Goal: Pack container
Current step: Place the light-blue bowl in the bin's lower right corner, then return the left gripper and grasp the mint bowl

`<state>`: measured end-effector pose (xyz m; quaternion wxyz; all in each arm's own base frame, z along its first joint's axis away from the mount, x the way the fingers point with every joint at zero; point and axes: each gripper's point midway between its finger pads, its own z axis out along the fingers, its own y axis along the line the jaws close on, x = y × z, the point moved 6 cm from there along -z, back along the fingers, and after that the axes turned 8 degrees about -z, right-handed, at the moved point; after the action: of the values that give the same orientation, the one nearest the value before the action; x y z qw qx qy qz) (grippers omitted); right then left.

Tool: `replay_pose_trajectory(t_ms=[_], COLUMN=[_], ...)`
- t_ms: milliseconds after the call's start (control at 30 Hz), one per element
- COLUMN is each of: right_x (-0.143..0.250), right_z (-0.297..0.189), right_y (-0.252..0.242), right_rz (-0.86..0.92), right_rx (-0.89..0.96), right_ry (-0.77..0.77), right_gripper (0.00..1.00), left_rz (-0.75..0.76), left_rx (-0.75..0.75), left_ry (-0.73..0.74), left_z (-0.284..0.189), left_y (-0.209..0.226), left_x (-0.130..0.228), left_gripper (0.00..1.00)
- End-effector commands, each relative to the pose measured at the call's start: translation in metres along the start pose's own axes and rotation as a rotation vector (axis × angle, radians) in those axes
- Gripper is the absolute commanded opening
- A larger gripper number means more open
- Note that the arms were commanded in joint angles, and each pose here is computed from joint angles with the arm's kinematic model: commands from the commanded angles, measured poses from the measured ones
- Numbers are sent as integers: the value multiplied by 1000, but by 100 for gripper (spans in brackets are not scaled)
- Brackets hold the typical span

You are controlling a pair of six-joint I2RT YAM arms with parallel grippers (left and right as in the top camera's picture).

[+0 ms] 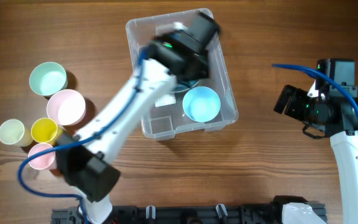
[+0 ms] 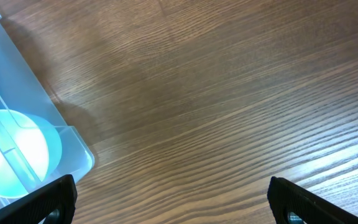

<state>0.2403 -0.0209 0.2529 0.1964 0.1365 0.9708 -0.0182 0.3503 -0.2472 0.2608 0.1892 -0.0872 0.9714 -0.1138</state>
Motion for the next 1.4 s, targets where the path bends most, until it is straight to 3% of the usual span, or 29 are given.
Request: replay_pose_trajectory(t_ms=[0,167,300,567,867,1067,1267,1300,1367], right_x=[0,0,0,0,0,-1,-1,-1,-1], right_z=[1,1,1,1,1,1,1,1,1], right_y=[0,0,0,0,0,0,0,0,0], right_rz=[-10,-10,-10,-10,-10,-10,-10,-10,-10], right_rx=[8,8,8,8,8,7,8,8,7], right_ry=[-2,-2,-2,-2,-3,-7,-7,-7,-9], right_gripper=[100,100,100,100,100,100,100,100,100], left_rz=[-55,-62,-67,-71,59,53,34,34,38], left_rx=[-88,-159,-196,-175,-194,-340,-355,-355,-336], left_ry=[91,307,352,129,129,91,66,65,37], left_z=[36,96,110,140,139,126,116,116,105], left_y=[32,53,66,89,124,143,152,151,145], left_x=[-3,40,54,10,-14,-18,-26,-26,-30], left_gripper=[4,4,6,13,11,12,13,15,29])
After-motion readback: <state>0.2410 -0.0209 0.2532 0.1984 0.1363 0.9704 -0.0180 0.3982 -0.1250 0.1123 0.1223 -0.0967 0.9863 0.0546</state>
